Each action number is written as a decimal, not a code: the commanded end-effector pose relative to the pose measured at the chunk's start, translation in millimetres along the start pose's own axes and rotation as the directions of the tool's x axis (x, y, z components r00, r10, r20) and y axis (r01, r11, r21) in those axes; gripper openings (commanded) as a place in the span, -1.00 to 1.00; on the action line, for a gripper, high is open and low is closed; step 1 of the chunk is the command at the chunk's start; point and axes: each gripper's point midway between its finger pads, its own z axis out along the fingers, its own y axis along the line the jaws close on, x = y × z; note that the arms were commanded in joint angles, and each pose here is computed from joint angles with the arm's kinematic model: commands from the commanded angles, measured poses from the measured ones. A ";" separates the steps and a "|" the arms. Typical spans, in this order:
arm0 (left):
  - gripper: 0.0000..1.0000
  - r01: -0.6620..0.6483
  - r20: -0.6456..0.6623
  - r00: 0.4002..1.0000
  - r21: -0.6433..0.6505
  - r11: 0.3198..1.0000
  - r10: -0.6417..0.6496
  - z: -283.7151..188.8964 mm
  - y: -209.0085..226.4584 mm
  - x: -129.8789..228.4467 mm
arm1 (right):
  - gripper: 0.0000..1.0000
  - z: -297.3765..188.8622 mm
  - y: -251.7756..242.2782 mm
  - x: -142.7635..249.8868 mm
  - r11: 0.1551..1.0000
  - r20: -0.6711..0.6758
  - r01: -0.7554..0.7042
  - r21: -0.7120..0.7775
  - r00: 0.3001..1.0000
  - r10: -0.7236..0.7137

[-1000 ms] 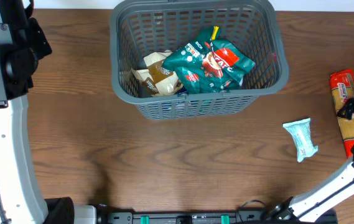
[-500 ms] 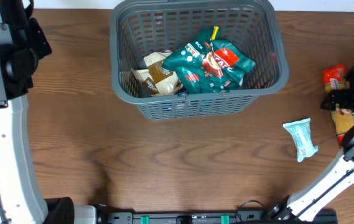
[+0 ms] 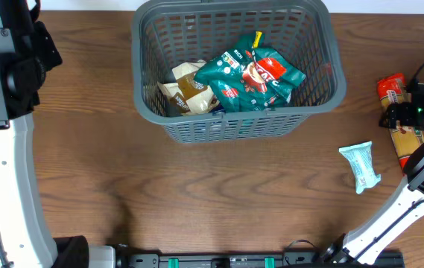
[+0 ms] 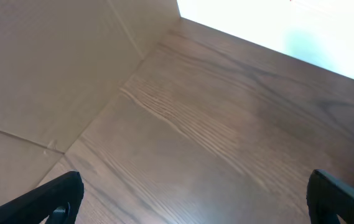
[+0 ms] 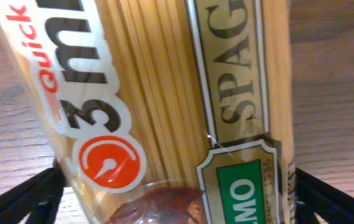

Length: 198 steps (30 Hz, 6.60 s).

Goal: Pack container
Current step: 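Lower the right gripper onto the spaghetti package and close on it, then lift the spaghetti package with the right gripper over the basket, then lower the spaghetti into the basket and open the right gripper, then move the right gripper toward the light-blue packet on the table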

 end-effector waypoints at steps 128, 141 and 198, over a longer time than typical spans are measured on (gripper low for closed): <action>0.98 0.013 -0.003 1.000 -0.016 1.000 -0.013 1.3 3.2 0.7 | -0.97 -312.8 495.9 22.4 0.299 0.499 0.953 -0.047 0.281 -0.819; 0.97 0.013 -0.003 1.000 -0.016 1.000 -0.013 1.3 3.2 0.7 | -0.97 -275.5 507.2 64.1 0.150 0.435 0.968 -0.200 0.225 -0.872; 0.97 0.013 -0.003 1.000 -0.016 1.000 -0.013 1.3 3.2 0.7 | 0.99 -346.0 213.7 -49.1 0.996 0.424 -0.069 0.053 0.905 0.040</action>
